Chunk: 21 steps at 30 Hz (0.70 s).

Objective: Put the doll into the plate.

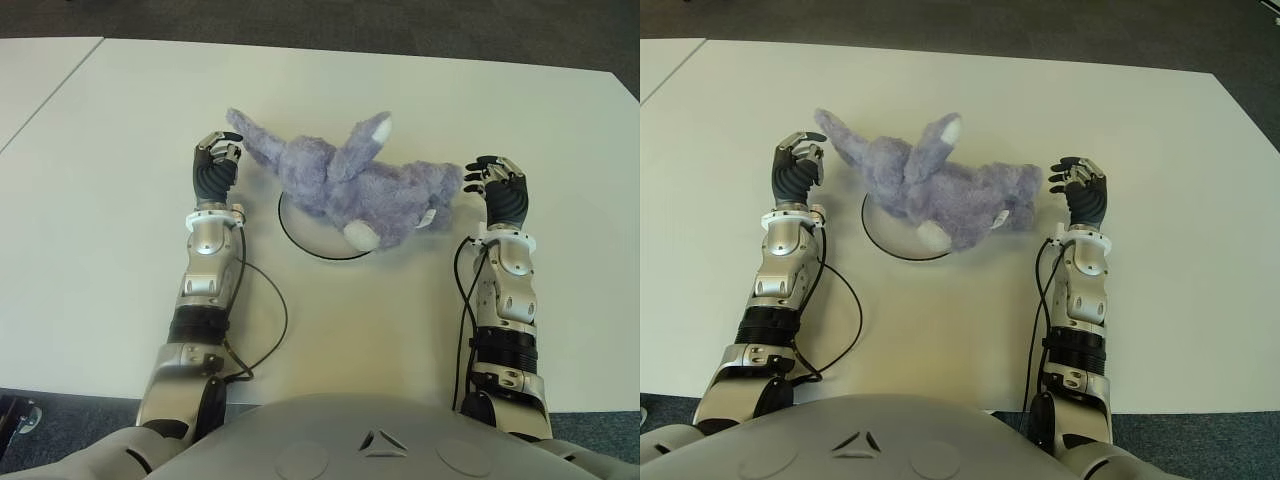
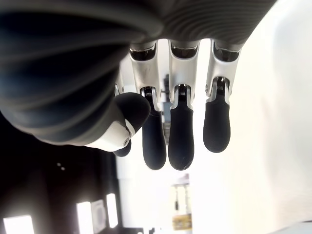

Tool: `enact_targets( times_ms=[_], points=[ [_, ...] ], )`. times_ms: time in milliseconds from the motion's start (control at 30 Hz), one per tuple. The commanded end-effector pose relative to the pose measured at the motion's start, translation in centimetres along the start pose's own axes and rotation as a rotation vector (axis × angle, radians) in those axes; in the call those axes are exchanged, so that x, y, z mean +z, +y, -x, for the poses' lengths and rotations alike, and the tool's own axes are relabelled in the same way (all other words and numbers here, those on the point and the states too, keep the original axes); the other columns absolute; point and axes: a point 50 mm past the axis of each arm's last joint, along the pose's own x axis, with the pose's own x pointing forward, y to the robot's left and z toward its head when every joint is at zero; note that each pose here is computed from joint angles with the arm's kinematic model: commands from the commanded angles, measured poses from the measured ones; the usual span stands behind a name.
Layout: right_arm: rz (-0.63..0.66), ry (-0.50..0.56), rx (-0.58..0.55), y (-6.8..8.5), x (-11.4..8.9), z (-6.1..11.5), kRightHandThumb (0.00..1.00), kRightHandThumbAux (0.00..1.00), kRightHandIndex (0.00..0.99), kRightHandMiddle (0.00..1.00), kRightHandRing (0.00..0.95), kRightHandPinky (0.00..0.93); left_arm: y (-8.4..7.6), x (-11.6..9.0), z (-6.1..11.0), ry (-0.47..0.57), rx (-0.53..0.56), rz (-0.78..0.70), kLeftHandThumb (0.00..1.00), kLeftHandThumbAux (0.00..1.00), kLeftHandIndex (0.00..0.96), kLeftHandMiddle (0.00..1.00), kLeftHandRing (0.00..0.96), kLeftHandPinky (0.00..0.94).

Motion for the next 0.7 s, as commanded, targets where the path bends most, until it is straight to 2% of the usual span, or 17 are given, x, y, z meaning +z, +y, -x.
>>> enact_targets(
  times_ms=[33, 267, 467, 700],
  points=[
    [-0.038, 0.039, -0.042, 0.5, -2.1, 0.6, 0.838, 0.679, 0.408, 0.515, 0.623, 0.643, 0.2, -2.4, 1.5, 0.099, 0.007, 0.015, 0.713, 0.702, 0.444, 0.870, 0.876, 0.881],
    [-0.040, 0.028, -0.064, 0.9, -2.8, 0.6, 0.841, 0.678, 0.408, 0.548, 0.671, 0.678, 0.6, -2.9, 1.5, 0.114, 0.000, 0.032, 0.712, 0.702, 0.443, 0.868, 0.874, 0.873],
    [-0.067, 0.015, -0.038, 1.6, -3.3, 0.7, 0.846, 0.676, 0.417, 0.574, 0.711, 0.714, 1.1, -3.1, 1.4, 0.102, 0.034, 0.021, 0.711, 0.704, 0.443, 0.866, 0.874, 0.872],
    [-0.041, 0.036, -0.027, 1.7, -3.8, 0.8, 0.846, 0.676, 0.419, 0.579, 0.731, 0.713, 1.4, -3.2, 1.4, 0.089, 0.056, 0.018, 0.712, 0.703, 0.443, 0.867, 0.874, 0.877]
  ],
)
